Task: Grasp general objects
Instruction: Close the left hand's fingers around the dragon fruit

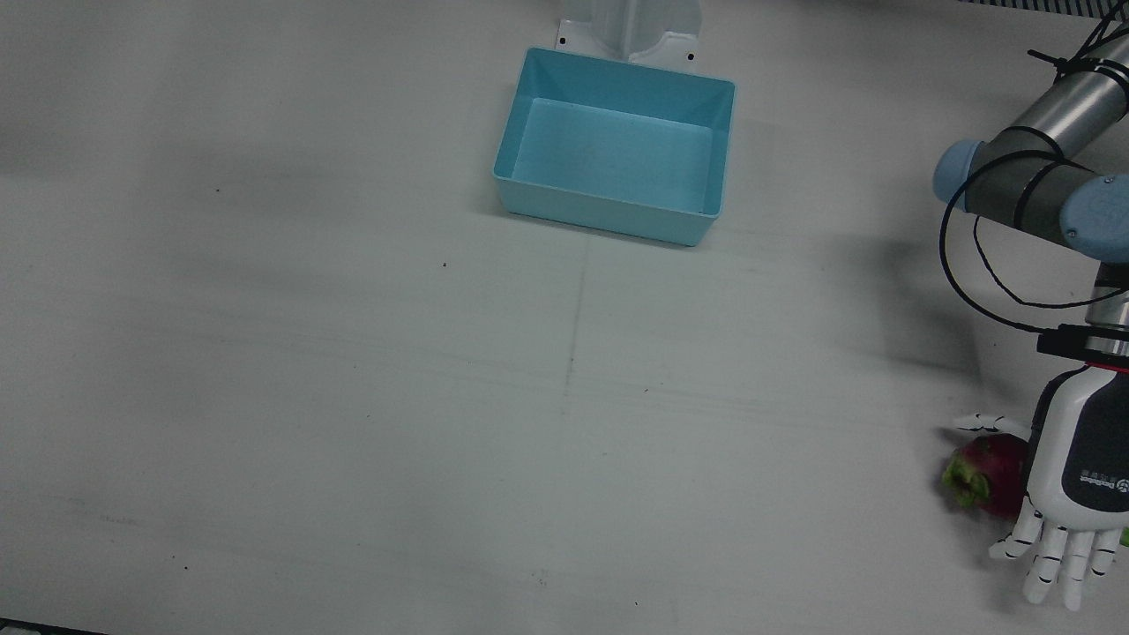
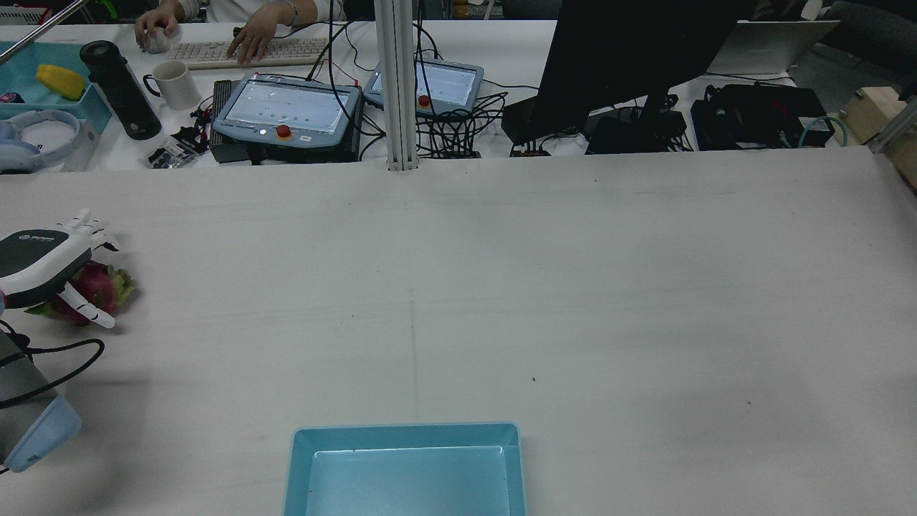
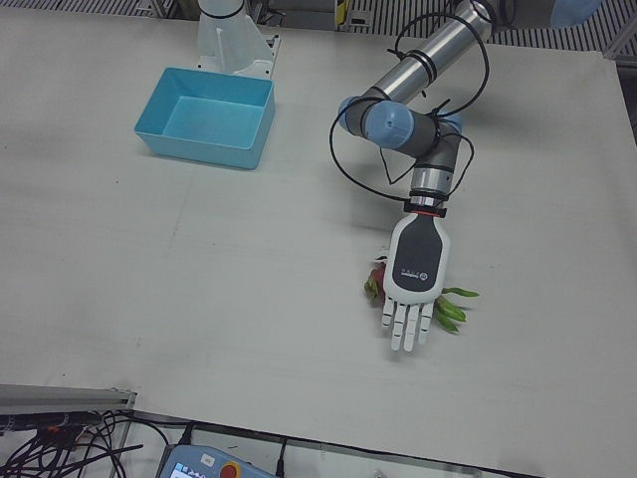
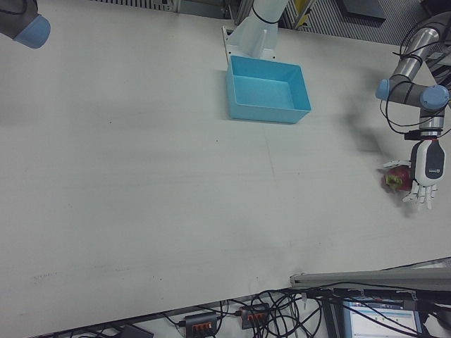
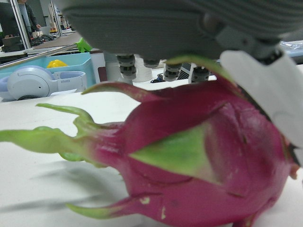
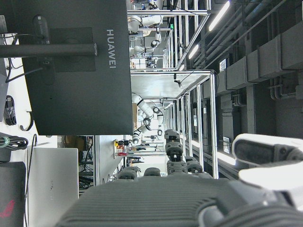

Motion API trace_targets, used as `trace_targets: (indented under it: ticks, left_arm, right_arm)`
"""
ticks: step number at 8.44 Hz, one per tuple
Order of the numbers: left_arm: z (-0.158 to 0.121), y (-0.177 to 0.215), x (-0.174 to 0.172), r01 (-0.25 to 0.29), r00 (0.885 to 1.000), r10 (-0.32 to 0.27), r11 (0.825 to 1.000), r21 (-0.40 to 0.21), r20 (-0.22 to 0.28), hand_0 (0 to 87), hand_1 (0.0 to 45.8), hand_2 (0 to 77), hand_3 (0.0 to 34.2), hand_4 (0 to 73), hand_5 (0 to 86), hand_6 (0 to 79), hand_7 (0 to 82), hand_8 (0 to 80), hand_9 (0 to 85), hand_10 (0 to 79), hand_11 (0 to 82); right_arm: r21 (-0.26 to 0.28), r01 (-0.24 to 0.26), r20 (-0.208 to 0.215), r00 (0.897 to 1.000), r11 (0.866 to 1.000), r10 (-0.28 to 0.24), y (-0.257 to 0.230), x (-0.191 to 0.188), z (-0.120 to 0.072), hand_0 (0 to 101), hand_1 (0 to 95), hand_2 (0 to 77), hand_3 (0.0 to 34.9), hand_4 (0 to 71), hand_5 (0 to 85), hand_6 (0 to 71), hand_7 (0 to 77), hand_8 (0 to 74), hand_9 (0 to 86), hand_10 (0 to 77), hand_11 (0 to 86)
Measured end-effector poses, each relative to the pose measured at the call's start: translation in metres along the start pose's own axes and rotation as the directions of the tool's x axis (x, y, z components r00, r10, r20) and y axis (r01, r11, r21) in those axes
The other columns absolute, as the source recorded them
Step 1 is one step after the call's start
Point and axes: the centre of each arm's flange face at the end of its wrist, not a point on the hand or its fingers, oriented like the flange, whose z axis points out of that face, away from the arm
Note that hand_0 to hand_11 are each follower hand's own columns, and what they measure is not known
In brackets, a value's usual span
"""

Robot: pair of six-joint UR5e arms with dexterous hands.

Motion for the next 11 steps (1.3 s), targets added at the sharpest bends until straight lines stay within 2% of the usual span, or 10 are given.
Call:
trace_targets:
  ticks: [4, 6, 7, 8, 9, 10, 11]
  left_arm:
    - [-0.009, -0.002, -0.039, -0.006, 1.0, 0.006, 1.0, 0.0, 0.007, 52.0, 0.0, 16.4, 0.0, 0.0, 28.4, 0.5, 12.0, 1.1, 0.5, 1.6, 14.7]
    - [-0.012, -0.004, -0.045, -0.005, 1.0, 0.005, 1.0, 0.001, 0.005, 51.3, 0.0, 17.5, 0.0, 0.0, 39.3, 0.5, 22.9, 1.1, 0.5, 2.2, 31.1]
    - [-0.013, -0.003, -0.045, -0.005, 1.0, 0.005, 1.0, -0.001, 0.004, 50.6, 0.0, 16.9, 0.0, 0.0, 44.2, 0.5, 25.1, 1.1, 0.5, 17.4, 37.1]
    - [-0.014, -0.001, -0.044, -0.005, 1.0, 0.005, 1.0, -0.005, 0.006, 49.4, 0.0, 17.5, 0.0, 4.4, 46.4, 0.5, 31.1, 1.1, 0.5, 28.9, 41.5]
    - [-0.014, 0.001, -0.043, -0.006, 1.0, 0.006, 1.0, -0.009, 0.008, 48.7, 0.0, 19.6, 0.0, 9.3, 43.6, 15.3, 37.1, 1.1, 0.5, 31.6, 48.5]
    - [-0.014, 0.002, -0.043, -0.007, 1.0, 0.007, 1.0, -0.011, 0.009, 46.9, 0.0, 20.7, 0.1, 13.6, 42.0, 29.5, 41.5, 1.1, 1.1, 31.1, 56.2]
    - [-0.014, 0.001, -0.042, -0.006, 1.0, 0.006, 1.0, -0.009, 0.009, 46.8, 0.0, 22.9, 0.0, 18.5, 40.4, 29.5, 41.5, 1.1, 1.1, 31.1, 56.2]
  right_arm:
    - [0.0, 0.0, 0.001, 1.0, 1.0, 0.0, 0.0, 0.0, 0.0, 0, 6.0, 74.7, 0.0, 0.0, 0.0, 0.0, 0.0, 0.0, 0.5, 0.0, 0.5]
    - [0.0, 0.0, 0.0, 1.0, 1.0, 0.0, 0.0, 0.0, 0.0, 0, 6.0, 74.7, 0.0, 0.0, 0.0, 0.0, 0.0, 0.0, 0.5, 0.0, 0.5]
    - [0.0, 0.0, 0.0, 1.0, 1.0, 0.0, 0.0, 0.0, 0.0, 0, 6.0, 74.7, 0.0, 0.0, 0.0, 0.0, 0.0, 0.0, 0.5, 0.0, 0.5]
    - [0.0, 0.0, -0.001, 1.0, 1.0, 0.0, 0.0, 0.0, 0.0, 0, 6.0, 74.7, 0.0, 0.0, 0.0, 0.0, 0.0, 0.0, 0.5, 0.0, 0.5]
    - [0.0, 0.0, -0.001, 1.0, 1.0, 0.0, 0.0, 0.0, 0.0, 0, 6.0, 74.7, 0.0, 0.0, 0.0, 0.0, 0.0, 0.0, 0.5, 0.0, 0.5]
    - [0.0, 0.0, 0.0, 1.0, 1.0, 0.0, 0.0, 0.0, 0.0, 0, 6.5, 74.7, 0.0, 0.0, 0.0, 0.0, 0.0, 0.0, 0.5, 0.0, 0.5]
    - [0.0, 0.0, 0.0, 1.0, 1.0, 0.0, 0.0, 0.0, 0.0, 0, 6.5, 74.7, 0.0, 0.0, 0.0, 0.0, 0.0, 0.0, 0.5, 0.0, 0.5]
